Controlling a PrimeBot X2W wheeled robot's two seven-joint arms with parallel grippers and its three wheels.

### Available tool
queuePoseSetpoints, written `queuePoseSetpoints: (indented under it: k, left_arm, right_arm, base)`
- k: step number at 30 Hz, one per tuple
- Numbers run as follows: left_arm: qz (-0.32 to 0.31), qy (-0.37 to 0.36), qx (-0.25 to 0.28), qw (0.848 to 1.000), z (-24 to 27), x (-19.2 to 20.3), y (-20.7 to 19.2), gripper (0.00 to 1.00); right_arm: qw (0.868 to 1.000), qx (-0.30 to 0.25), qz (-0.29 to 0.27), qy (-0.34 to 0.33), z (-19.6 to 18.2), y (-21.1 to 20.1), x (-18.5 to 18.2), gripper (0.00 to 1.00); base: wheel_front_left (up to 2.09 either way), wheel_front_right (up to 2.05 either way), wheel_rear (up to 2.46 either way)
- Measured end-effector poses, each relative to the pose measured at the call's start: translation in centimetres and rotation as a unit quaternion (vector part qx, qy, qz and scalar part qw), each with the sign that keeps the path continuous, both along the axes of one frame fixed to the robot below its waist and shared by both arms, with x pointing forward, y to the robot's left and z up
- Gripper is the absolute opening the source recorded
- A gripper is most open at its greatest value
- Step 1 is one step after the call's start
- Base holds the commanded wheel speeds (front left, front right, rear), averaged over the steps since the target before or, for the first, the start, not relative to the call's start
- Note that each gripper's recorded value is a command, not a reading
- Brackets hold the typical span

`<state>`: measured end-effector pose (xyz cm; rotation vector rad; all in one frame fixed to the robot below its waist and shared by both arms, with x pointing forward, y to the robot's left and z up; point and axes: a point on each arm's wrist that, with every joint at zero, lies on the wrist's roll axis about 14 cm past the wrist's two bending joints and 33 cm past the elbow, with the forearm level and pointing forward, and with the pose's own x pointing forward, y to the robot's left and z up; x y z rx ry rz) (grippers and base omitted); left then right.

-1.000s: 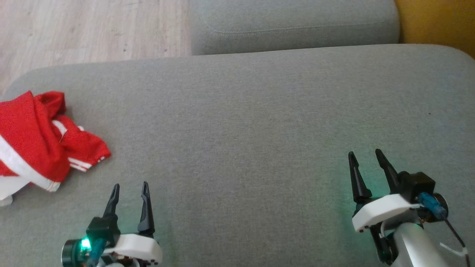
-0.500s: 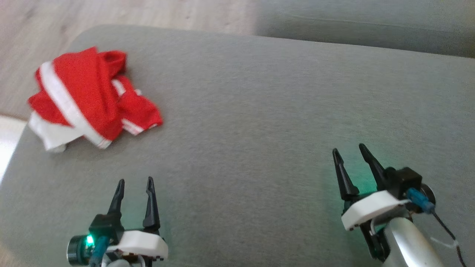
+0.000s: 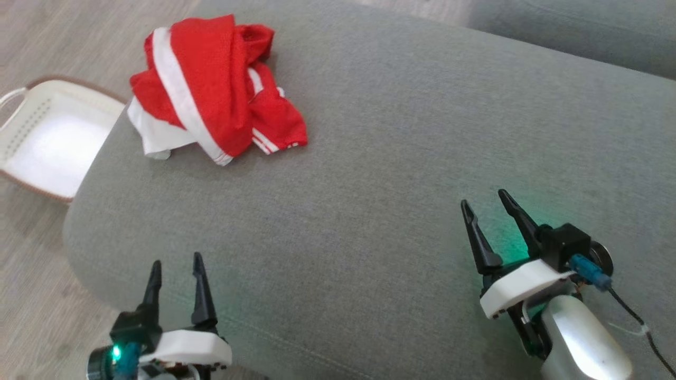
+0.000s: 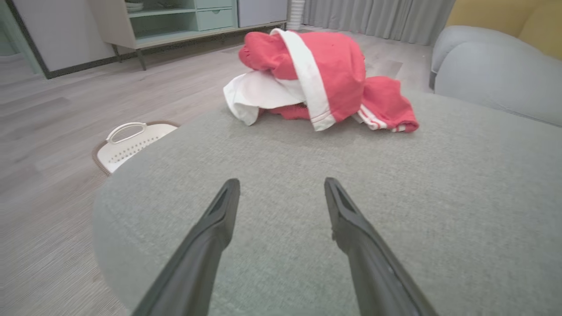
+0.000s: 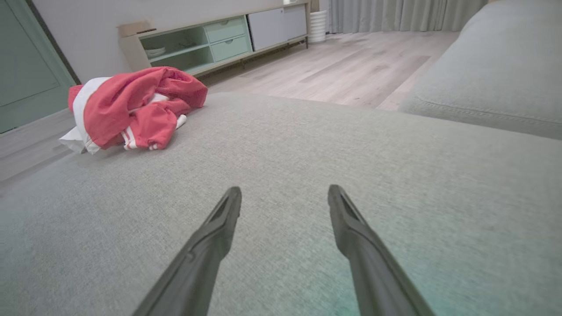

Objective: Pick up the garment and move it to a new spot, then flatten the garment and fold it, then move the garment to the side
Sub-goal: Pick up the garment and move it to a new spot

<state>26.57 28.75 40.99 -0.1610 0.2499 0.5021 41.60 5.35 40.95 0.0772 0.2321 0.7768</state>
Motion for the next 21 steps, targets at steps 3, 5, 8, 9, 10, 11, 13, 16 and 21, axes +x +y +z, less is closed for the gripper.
queuePoseSetpoints:
  k: [3, 5, 8, 9, 10, 11, 13, 16, 21]
  left_arm:
    - [0.017, 0.005, 0.003, 1.000, -0.1, -0.7, 0.8, 1.00]
    - [0.019, 0.006, 0.003, 1.000, -0.1, -0.8, 1.0, 1.00]
    - [0.023, 0.005, 0.005, 1.000, -0.1, -0.7, 1.4, 1.00]
    - [0.022, 0.005, 0.010, 1.000, 0.1, -0.5, 1.6, 1.00]
    - [0.021, 0.002, 0.014, 1.000, 0.3, -0.2, 2.0, 1.00]
    - [0.020, -0.002, 0.020, 1.000, 0.7, 0.2, 2.4, 1.00]
    - [0.016, -0.018, 0.031, 0.999, 1.8, 1.8, 3.4, 1.00]
    - [-0.006, -0.048, 0.053, 0.997, 4.0, 5.4, 4.7, 1.00]
    - [-0.047, -0.063, 0.086, 0.993, 6.4, 10.8, 6.7, 1.00]
  right_arm:
    - [1.000, 0.001, 0.011, 0.003, -0.3, 0.6, 0.0, 1.00]
    - [1.000, -0.001, 0.012, 0.005, -0.5, 0.5, 0.0, 1.00]
    - [1.000, -0.005, 0.014, 0.006, -0.8, 0.3, -0.1, 1.00]
    - [1.000, -0.006, 0.014, 0.007, -0.9, 0.2, -0.1, 1.00]
    - [1.000, -0.006, 0.014, 0.008, -1.0, 0.2, -0.1, 1.00]
    - [1.000, -0.006, 0.014, 0.010, -1.2, 0.1, -0.1, 1.00]
    - [1.000, -0.006, 0.013, 0.010, -1.3, 0.0, 0.1, 1.00]
    - [1.000, 0.000, 0.007, 0.003, -1.1, -0.4, 1.1, 1.00]
    - [1.000, 0.004, 0.001, -0.005, -1.1, -1.3, 2.4, 1.00]
  base:
    - [0.00, 0.00, 0.00]
    - [0.00, 0.00, 0.00]
    - [0.00, 0.00, 0.00]
    - [0.00, 0.00, 0.00]
    - [0.00, 0.00, 0.00]
    - [0.00, 0.00, 0.00]
    - [0.00, 0.00, 0.00]
    - [0.00, 0.00, 0.00]
    - [0.00, 0.00, 0.00]
